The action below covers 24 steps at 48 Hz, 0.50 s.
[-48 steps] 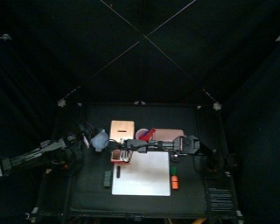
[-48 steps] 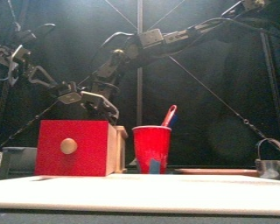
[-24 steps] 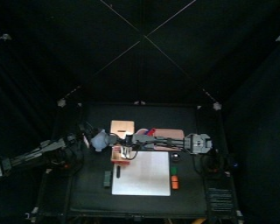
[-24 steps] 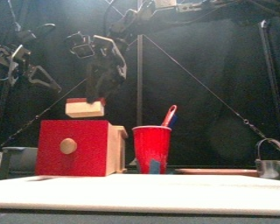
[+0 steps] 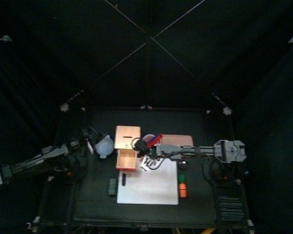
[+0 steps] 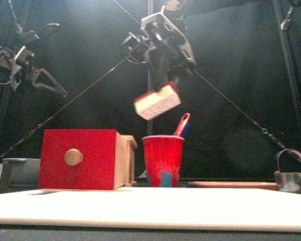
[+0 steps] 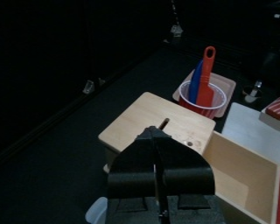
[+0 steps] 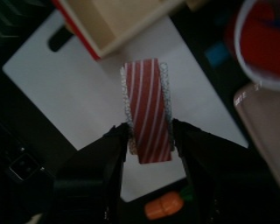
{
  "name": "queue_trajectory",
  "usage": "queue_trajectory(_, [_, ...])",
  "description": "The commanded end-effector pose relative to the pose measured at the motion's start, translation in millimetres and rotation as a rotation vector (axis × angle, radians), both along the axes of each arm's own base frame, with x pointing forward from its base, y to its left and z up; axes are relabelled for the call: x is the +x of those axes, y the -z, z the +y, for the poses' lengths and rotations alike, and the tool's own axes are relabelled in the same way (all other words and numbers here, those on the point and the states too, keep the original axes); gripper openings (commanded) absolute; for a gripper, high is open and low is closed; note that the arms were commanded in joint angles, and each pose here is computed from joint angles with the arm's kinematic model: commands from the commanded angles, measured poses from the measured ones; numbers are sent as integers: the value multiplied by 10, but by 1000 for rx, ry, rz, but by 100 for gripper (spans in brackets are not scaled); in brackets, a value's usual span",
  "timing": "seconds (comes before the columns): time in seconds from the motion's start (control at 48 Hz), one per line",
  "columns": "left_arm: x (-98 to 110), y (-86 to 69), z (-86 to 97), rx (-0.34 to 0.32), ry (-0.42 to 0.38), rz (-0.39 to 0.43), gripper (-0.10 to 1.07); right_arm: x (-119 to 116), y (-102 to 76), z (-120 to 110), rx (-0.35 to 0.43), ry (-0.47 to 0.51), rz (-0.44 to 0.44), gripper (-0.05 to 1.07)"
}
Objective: Grab salmon sushi from open drawer and put onto cutting board
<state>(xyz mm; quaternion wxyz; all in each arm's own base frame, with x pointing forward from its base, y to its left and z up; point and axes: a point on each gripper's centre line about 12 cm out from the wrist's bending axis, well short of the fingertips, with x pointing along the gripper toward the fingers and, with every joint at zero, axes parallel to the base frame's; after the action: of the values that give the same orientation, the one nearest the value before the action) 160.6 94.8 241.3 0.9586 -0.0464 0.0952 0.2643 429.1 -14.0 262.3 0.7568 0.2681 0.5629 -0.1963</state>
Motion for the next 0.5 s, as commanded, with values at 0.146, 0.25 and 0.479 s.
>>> queue_trajectory(0.146, [31,-144,25,22,-3,-31,2,-372,315,299,94,346,-82,65])
queue_trajectory(0.25, [30,-149,25,25,-3,-33,2,-356,477,408,143,483,-155,65])
queue_trajectory(0.479, [32,-167,27,28,-4,-49,2,-360,822,719,187,744,-156,66])
